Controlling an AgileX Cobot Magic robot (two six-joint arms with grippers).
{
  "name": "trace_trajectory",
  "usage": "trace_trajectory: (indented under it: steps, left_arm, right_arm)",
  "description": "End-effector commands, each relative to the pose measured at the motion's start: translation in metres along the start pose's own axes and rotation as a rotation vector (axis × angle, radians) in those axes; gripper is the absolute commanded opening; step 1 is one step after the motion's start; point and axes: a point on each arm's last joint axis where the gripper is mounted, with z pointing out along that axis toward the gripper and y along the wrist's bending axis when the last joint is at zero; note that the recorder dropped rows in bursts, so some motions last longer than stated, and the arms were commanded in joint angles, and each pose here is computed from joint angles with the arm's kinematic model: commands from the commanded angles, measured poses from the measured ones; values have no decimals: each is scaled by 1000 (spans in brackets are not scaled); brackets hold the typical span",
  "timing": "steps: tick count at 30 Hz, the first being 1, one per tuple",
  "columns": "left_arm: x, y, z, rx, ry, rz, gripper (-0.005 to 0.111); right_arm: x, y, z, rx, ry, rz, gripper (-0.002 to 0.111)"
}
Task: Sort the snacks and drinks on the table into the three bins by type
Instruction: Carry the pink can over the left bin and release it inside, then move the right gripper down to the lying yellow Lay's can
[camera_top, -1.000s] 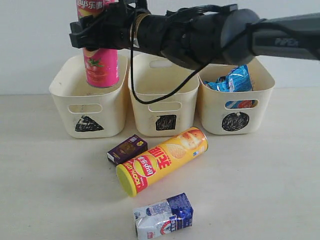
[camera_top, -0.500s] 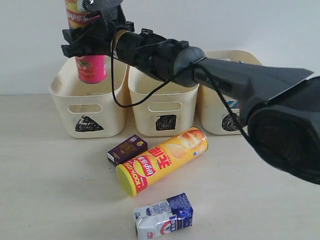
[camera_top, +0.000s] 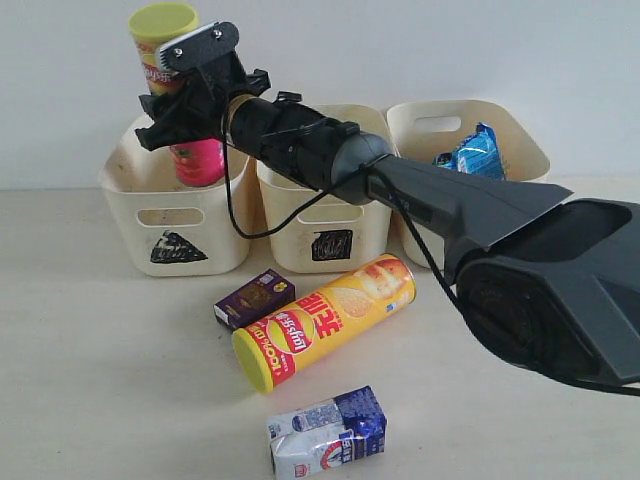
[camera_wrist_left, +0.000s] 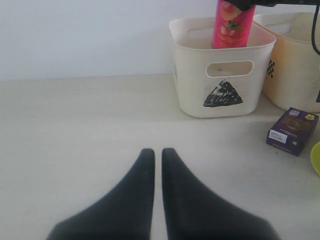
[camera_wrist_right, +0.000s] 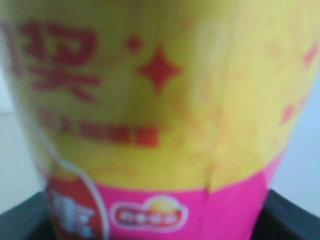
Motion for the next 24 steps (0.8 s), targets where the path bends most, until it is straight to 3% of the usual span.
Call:
trace_trajectory:
  steps: [1,4,12,18,20,22,24]
  left_arm:
    - [0,0,0,0,-7,-16,4]
    - [0,0,0,0,-7,-16,4]
    - [0,0,0,0,-7,-16,4]
    - [0,0,0,0,-7,-16,4]
    - [0,0,0,0,-7,-16,4]
    - [0,0,0,0,-7,-16,4]
    - [0,0,0,0,-7,-16,4]
  right_arm:
    - [-7,-1,-1,3,-19,36,68]
    - [-7,-1,-1,3,-19,41,74]
    - [-8,-2,-1,5,-19,46,74]
    - [-43,-4,-12,157,112,67,74]
    - [-54,2,-17,207,182,15,65]
    - [-61,9,-22,235,240,-31,48]
    - [-68,20,-28,262,319,-81,14]
